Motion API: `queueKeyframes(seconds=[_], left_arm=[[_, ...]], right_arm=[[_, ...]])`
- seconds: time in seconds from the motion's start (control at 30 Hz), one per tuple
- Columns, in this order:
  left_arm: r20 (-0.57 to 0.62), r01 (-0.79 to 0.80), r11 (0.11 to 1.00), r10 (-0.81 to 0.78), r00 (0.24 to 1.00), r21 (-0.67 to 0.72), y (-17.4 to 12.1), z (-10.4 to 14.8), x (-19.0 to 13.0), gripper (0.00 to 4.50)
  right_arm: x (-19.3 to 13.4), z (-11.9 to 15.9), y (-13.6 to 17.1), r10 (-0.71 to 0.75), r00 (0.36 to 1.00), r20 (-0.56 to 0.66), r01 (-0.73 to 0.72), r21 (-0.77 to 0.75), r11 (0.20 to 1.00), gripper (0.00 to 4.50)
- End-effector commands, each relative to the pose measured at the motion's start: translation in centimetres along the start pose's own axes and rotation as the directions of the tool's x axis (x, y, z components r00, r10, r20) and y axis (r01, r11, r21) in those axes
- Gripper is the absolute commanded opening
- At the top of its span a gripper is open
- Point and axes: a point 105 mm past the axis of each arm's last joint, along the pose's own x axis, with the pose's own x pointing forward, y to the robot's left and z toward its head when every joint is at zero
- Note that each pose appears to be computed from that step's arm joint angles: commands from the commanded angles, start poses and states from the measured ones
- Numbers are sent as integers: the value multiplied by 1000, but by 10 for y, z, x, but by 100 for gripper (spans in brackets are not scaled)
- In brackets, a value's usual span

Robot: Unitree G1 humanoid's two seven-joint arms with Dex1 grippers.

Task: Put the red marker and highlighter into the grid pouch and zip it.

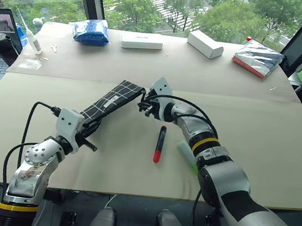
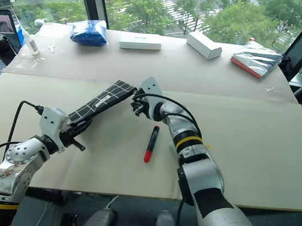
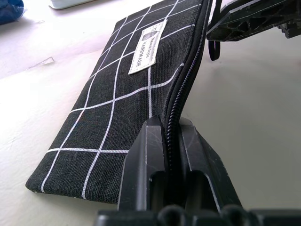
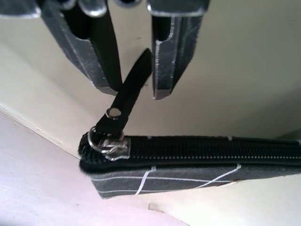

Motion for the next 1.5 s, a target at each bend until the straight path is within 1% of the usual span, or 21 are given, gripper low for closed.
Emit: queueKeyframes(seconds=[0.03,0.13,0.2,0.23,0.27,0.33,0.43,0.6,0.77,0.97,1.03,1.07,1.1,1.17,1.2,1.23,1.27,1.3,1.37,1.43,1.5], left_arm=[[32,-3,1000,2,999,25,-1,10,0,0],[31,-3,1000,2,1000,24,-1,9,0,0],[31,-4,1000,3,1000,23,0,8,0,0],[31,-4,1000,3,1000,23,1,8,1,0],[32,-3,1000,3,999,21,1,9,2,0],[33,-2,1000,1,999,21,2,10,4,0],[34,1,1000,-1,999,21,2,10,5,0],[31,4,1000,-5,999,21,2,9,5,0],[33,10,1000,-11,999,22,3,10,7,0],[34,17,1000,-18,999,23,3,10,8,0],[34,17,1000,-18,999,25,3,10,8,0],[35,17,1000,-18,999,24,3,10,8,0],[34,17,1000,-18,999,25,3,10,8,0],[34,18,1000,-19,999,26,3,10,8,0],[34,18,1000,-19,999,25,3,10,8,0],[35,18,1000,-19,999,24,3,10,8,0],[35,18,1000,-19,999,24,3,10,8,0],[35,18,1000,-19,999,23,3,10,8,0],[36,18,1000,-18,999,20,2,10,8,0],[36,16,1000,-17,999,17,2,10,7,0],[37,16,1000,-17,999,13,2,9,7,0]], right_arm=[[1,26,2,11,997,76,-7,-51,999,8],[2,24,8,44,997,61,-39,-76,996,8],[3,23,18,106,993,55,-99,-107,989,8],[4,23,28,156,986,50,-149,-127,981,8],[4,23,43,237,970,47,-227,-158,961,8],[2,23,68,345,937,43,-332,-191,924,8],[-1,27,93,434,900,49,-415,-216,884,8],[0,37,108,459,886,69,-436,-213,874,8],[2,43,126,507,859,72,-483,-217,848,8],[2,41,136,529,846,62,-509,-200,837,8],[4,34,130,502,864,47,-487,-180,855,63],[3,33,124,481,875,48,-467,-173,867,81],[3,34,117,461,886,59,-448,-154,881,110],[-2,40,107,442,892,89,-430,-133,893,193],[-6,44,100,428,897,108,-416,-117,902,225],[-13,48,93,418,899,131,-410,-88,908,245],[-22,52,89,434,888,153,-429,-66,901,290],[-35,56,87,462,869,179,-461,-51,886,320],[-61,62,80,484,848,214,-486,-45,873,320],[-89,61,75,490,843,222,-487,-72,870,320],[-117,48,62,442,878,183,-428,-111,897,320]])
